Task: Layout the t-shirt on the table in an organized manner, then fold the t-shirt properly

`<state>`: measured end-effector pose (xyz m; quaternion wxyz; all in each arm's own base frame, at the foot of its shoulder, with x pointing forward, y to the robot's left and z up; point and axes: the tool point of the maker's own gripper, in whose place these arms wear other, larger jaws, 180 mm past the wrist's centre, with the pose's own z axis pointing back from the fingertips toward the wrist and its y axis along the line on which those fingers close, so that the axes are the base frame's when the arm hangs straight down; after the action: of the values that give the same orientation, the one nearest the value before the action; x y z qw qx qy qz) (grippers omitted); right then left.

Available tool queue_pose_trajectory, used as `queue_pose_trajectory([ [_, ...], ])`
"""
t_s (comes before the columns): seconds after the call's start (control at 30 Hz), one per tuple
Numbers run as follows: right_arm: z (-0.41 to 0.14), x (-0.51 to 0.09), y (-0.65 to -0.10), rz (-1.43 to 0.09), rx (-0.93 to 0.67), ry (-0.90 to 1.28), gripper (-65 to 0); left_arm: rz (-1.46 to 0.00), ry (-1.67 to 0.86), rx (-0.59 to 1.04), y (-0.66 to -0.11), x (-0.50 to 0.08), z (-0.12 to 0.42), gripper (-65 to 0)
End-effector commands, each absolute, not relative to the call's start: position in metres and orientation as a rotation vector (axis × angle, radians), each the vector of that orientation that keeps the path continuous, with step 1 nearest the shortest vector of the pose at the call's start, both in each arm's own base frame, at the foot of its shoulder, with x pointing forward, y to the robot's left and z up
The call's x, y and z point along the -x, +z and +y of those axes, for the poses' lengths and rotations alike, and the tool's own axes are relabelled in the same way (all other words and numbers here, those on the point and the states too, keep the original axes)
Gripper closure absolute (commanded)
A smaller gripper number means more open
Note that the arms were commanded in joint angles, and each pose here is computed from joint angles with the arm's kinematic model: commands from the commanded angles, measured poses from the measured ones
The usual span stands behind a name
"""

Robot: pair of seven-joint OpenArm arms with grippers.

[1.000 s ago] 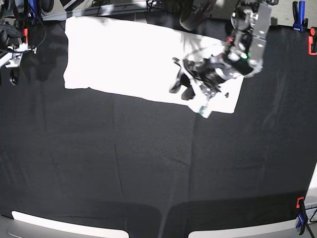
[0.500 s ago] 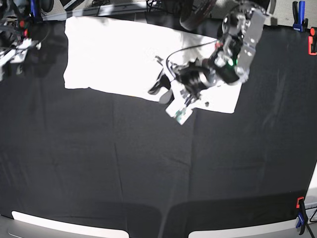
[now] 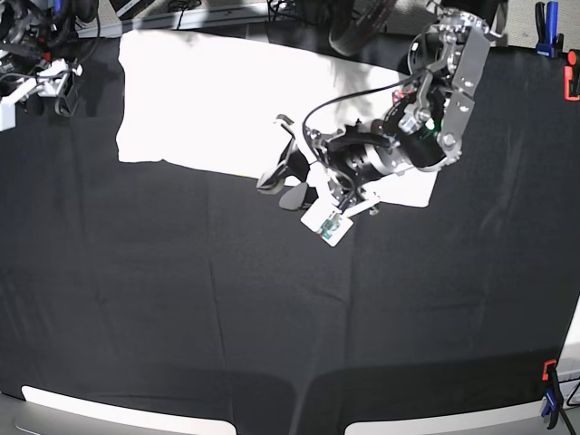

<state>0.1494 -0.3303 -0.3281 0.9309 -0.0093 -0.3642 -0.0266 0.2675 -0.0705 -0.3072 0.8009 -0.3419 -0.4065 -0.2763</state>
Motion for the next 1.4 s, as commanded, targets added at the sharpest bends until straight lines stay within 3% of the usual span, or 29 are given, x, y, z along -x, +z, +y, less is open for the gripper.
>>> queue_pose_trajectory([
  [0.0,-0.328,-0.156,-0.318,-0.771,0.009,-0.029,-39.9,-0.925,-0.590,0.757,-0.291,-0.273,-0.073,-22.2],
  [0.07,-0.321,-0.154,-0.325,-0.711,-0.020,0.002,-47.1,-0.924,-0.590,0.757,-0.291,-0.273,-0.073,-22.2],
  [0.1,-0.319,-0.154,-0.327,-0.690,-0.031,0.012,-47.5,-0.925,-0.590,0.757,-0.291,-0.273,-0.073,-22.2],
  [0.53,-0.298,-0.175,-0.318,-0.780,-0.136,-0.017,-47.3,-0.905,-0.597,0.749,-0.295,-0.271,-0.073,-22.2],
  [0.67,-0.303,-0.165,-0.341,-0.718,-0.141,-0.066,-47.2,-0.904,-0.597,0.749,-0.295,-0.271,-0.073,-22.2],
  [1.07,-0.295,-0.144,-0.395,-0.660,-0.394,-0.291,-47.2,-0.905,-0.596,0.750,-0.295,-0.271,-0.073,-22.2],
  [1.37,-0.271,-0.162,-0.407,-0.640,-0.470,-0.254,-47.0,-0.905,-0.597,0.749,-0.295,-0.271,-0.073,-22.2],
])
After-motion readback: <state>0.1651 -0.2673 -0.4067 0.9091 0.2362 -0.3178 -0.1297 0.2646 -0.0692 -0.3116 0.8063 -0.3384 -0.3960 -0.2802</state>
